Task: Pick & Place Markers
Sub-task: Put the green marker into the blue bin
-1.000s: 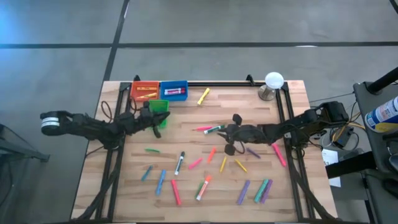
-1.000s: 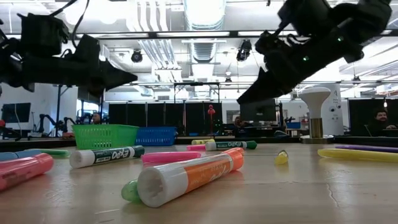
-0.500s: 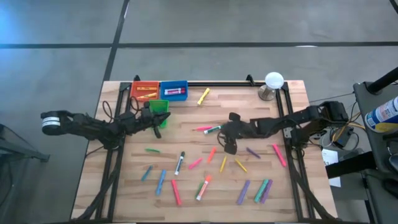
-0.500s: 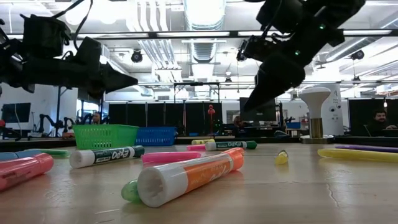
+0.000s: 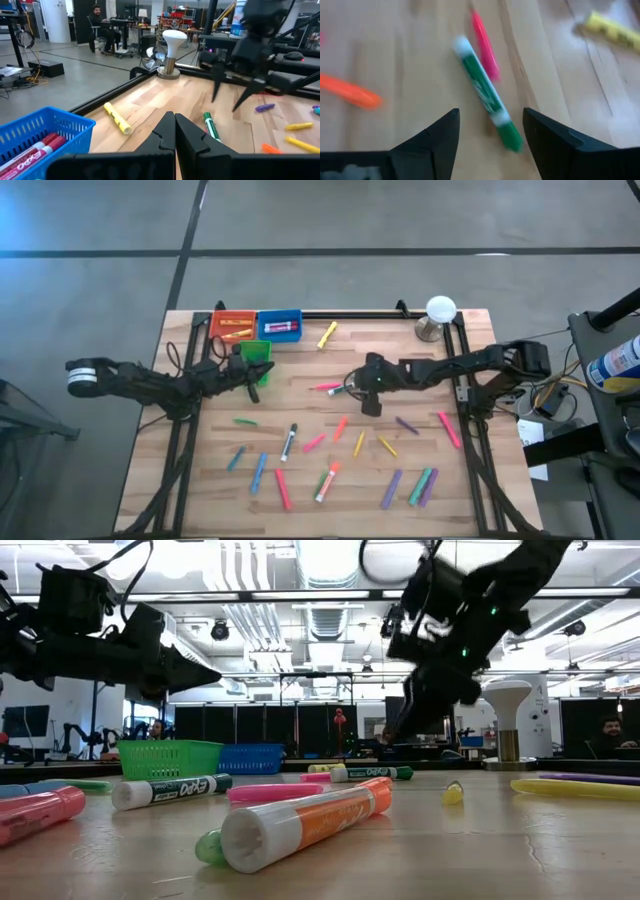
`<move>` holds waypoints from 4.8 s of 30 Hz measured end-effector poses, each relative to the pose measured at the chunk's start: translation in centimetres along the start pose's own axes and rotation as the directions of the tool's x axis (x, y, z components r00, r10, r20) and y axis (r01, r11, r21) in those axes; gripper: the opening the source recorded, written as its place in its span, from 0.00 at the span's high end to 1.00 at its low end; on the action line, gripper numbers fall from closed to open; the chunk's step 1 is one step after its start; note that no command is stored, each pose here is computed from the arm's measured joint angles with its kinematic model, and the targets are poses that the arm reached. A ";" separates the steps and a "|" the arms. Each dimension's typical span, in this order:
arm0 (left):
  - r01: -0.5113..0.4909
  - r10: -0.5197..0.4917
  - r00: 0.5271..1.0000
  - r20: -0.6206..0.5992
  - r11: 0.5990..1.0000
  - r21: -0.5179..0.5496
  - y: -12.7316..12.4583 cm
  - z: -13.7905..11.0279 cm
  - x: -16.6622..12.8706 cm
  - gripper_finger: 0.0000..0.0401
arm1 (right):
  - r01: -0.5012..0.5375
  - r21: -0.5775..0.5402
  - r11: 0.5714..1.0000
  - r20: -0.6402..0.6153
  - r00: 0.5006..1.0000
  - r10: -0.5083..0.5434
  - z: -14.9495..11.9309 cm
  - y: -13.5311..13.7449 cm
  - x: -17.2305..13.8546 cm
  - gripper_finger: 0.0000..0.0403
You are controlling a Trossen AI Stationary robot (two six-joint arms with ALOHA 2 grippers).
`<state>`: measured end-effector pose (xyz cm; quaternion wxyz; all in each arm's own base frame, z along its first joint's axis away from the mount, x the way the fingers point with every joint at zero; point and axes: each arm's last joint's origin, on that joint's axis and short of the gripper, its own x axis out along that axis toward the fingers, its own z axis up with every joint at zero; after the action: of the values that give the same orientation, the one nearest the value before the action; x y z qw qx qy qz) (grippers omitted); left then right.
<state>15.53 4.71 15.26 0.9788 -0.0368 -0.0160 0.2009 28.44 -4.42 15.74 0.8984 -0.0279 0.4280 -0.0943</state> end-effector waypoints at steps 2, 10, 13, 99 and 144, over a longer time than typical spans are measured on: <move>-0.001 0.001 1.000 -0.012 1.000 0.002 0.0 -0.1 0.0 1.00 | 0.007 -0.006 1.000 -0.033 0.999 -0.007 -0.1 -0.8 0.6 0.46; -0.002 0.002 1.000 -0.028 1.000 0.005 0.0 -0.3 0.0 1.00 | -0.067 0.011 0.998 -0.101 0.993 0.067 -0.7 -3.1 2.1 0.50; -0.002 0.002 1.000 -0.028 1.000 0.008 0.0 -0.3 0.0 1.00 | -0.072 0.011 0.997 -0.131 0.989 0.073 -1.2 -3.3 2.8 0.53; 0.272 -0.250 0.782 -0.571 0.961 -0.047 -6.2 3.7 11.8 0.73 | 0.361 -0.671 0.648 0.149 0.921 -0.359 10.0 9.2 0.9 0.86; 0.434 -0.285 0.745 -0.603 0.894 0.114 -8.0 3.2 11.0 0.73 | 0.249 -0.568 0.785 0.191 0.967 -0.169 10.5 9.8 0.9 0.86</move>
<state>28.68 1.89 19.28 0.9546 0.0305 0.2960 -0.0129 38.60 4.67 20.41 0.8554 -0.3572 0.3710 -0.0543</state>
